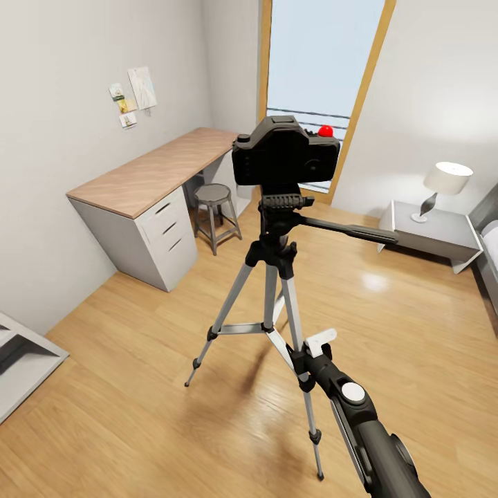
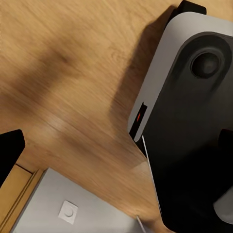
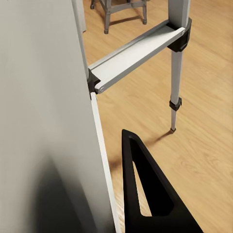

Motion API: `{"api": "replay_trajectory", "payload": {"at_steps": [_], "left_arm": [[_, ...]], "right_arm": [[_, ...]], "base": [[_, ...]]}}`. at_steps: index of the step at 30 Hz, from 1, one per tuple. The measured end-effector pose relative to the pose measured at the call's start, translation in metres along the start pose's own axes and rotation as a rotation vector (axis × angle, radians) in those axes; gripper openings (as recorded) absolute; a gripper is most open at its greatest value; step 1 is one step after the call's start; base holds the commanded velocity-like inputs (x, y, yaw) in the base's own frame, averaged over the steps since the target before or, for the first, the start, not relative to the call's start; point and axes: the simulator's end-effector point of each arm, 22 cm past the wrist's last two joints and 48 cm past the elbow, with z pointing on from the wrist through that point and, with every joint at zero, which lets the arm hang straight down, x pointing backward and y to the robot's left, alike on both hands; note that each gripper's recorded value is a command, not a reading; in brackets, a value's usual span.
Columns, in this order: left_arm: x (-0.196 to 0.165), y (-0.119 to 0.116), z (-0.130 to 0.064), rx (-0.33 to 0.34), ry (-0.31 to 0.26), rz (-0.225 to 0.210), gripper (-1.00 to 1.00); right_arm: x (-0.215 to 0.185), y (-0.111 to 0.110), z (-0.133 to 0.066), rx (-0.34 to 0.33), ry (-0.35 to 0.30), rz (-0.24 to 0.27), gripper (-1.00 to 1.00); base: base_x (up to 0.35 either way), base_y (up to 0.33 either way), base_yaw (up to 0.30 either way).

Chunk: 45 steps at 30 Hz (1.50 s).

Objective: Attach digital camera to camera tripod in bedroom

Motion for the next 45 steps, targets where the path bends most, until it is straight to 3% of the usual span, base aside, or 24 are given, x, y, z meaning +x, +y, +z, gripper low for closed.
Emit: {"api": "replay_trajectory", "payload": {"at_steps": [15,16,18,45], "left_arm": [[0.000,0.002,0.000,-0.003,0.000,0.000,1.00],[0.000,0.002,0.000,-0.003,0.000,-0.001,1.00],[0.001,0.002,0.000,-0.003,0.001,0.000,1.00],[0.000,0.004,0.000,-0.005,0.000,-0.001,1.00]], "right_arm": [[0.000,0.000,0.000,0.000,0.000,0.001,-1.00],[0.000,0.000,0.000,0.000,0.000,0.001,1.00],[0.012,0.000,0.001,0.001,0.027,-0.018,1.00],[0.006,-0.004,0.000,0.007,0.017,-0.027,1.00]], "base": [[0.000,0.000,0.000],[0.000,0.000,0.000],[0.000,0.000,0.000],[0.000,0.000,0.000]]}}
